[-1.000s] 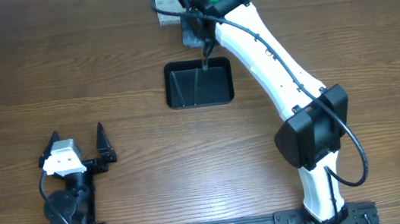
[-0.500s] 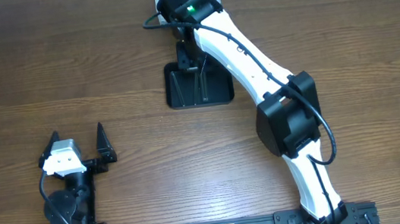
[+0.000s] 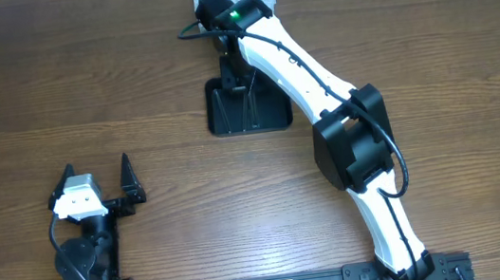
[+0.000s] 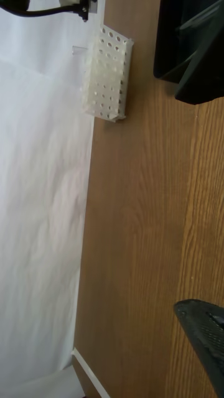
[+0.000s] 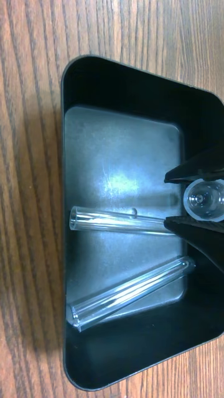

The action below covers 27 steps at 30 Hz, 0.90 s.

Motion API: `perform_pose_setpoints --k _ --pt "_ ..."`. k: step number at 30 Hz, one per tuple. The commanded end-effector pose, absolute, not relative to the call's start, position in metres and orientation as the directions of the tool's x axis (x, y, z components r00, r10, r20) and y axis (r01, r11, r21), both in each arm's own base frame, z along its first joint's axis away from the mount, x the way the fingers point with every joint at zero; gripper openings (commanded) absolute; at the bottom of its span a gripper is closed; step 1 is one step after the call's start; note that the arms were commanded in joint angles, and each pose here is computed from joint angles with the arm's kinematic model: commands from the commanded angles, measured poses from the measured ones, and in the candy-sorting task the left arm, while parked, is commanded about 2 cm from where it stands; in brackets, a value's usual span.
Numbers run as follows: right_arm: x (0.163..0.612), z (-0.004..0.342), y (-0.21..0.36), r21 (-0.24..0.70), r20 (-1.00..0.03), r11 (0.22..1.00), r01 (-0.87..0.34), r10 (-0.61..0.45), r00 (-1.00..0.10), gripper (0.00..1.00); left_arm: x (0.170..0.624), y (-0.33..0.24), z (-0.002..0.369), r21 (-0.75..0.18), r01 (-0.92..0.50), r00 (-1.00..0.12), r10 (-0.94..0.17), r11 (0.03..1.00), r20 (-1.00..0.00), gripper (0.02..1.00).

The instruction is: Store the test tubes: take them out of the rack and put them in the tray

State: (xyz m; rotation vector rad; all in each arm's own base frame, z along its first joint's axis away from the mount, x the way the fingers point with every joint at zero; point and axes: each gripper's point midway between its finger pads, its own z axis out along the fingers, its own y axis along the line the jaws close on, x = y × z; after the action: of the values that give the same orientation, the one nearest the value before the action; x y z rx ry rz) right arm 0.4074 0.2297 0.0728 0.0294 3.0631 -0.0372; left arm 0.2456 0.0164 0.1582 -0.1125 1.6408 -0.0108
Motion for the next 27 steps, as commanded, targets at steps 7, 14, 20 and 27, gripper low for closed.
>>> perform_pose_setpoints --k 7,14,20,27 --pt "0.413 0.056 0.22 -0.039 -0.051 0.997 0.059 0.057 -0.997 0.018 0.245 0.019 0.157 -0.064 -0.078 -0.068 -0.069 0.995 -0.995 0.998" --pt "0.413 0.035 0.219 -0.058 -0.021 0.997 0.059 0.058 -0.998 0.023 0.245 0.019 0.157 -0.064 -0.078 -0.068 -0.069 0.995 -0.995 0.998" --pt "0.417 0.023 0.219 -0.06 -0.019 0.996 0.064 0.063 -0.998 0.071 0.245 0.019 0.157 -0.064 -0.078 -0.068 -0.069 0.995 -0.995 0.998" --pt "0.421 0.022 0.22 -0.052 -0.031 0.996 0.066 0.064 -0.997 0.555 0.245 0.019 0.157 -0.064 -0.078 -0.068 -0.069 0.995 -0.995 0.998"
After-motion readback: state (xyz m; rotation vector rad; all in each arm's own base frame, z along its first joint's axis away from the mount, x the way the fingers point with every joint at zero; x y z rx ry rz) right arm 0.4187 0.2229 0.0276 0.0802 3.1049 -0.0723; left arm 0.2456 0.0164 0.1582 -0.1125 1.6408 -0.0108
